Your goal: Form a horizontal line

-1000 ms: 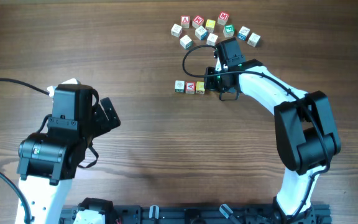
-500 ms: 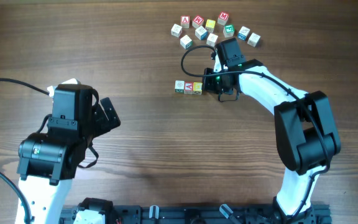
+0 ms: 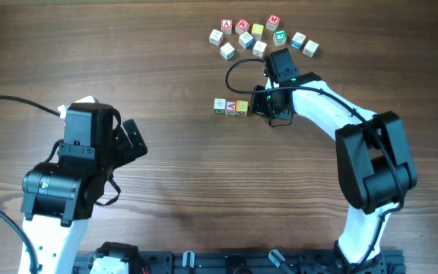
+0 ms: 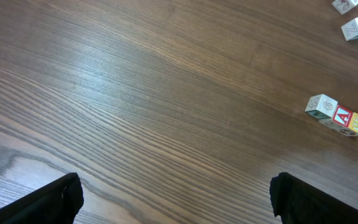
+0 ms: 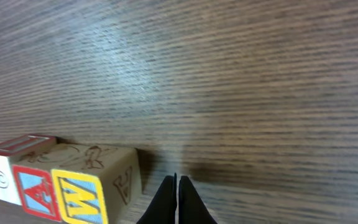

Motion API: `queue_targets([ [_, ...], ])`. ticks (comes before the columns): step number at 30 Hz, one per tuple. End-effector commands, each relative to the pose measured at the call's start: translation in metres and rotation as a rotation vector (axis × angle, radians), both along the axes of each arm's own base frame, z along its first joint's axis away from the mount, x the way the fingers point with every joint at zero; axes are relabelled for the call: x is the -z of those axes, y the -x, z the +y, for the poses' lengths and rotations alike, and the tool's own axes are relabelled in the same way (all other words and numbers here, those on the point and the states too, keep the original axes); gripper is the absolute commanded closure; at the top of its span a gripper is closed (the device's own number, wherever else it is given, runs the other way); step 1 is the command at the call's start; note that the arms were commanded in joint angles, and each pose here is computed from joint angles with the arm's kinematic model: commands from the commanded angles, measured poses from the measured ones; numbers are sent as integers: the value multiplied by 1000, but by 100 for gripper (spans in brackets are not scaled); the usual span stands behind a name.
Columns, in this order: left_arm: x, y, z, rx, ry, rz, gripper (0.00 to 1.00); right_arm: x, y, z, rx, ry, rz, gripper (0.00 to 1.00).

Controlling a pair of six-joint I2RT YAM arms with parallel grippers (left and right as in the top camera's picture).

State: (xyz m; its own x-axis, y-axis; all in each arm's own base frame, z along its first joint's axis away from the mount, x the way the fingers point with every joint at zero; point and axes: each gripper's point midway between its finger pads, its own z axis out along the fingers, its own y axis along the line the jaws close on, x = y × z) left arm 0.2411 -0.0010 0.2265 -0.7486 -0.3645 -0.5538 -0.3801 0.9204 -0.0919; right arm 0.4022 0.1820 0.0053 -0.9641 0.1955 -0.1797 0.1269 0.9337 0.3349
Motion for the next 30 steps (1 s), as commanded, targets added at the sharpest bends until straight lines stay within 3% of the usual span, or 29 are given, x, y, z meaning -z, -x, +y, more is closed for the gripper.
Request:
queue_targets([
  [1,-1,0,0,-9,11,-5,0,5,3,-6,16,27,24,96],
  [6,-1,0,0,-9,11,-5,0,7,23,-9,8,34,107,96],
  [14,-1,0,0,-9,11,-5,0,-7,64,24,-49,-184,298,96],
  [17,-1,0,0,-9,11,-5,0,-8,76,20,-57,-158,336,96],
  [21,-1,0,0,-9,11,-5,0,-32,71,20,-71,-164,270,96],
  [30,-1,0,0,-9,11,-5,0,-86,29,68,-285,-171,-131,95],
])
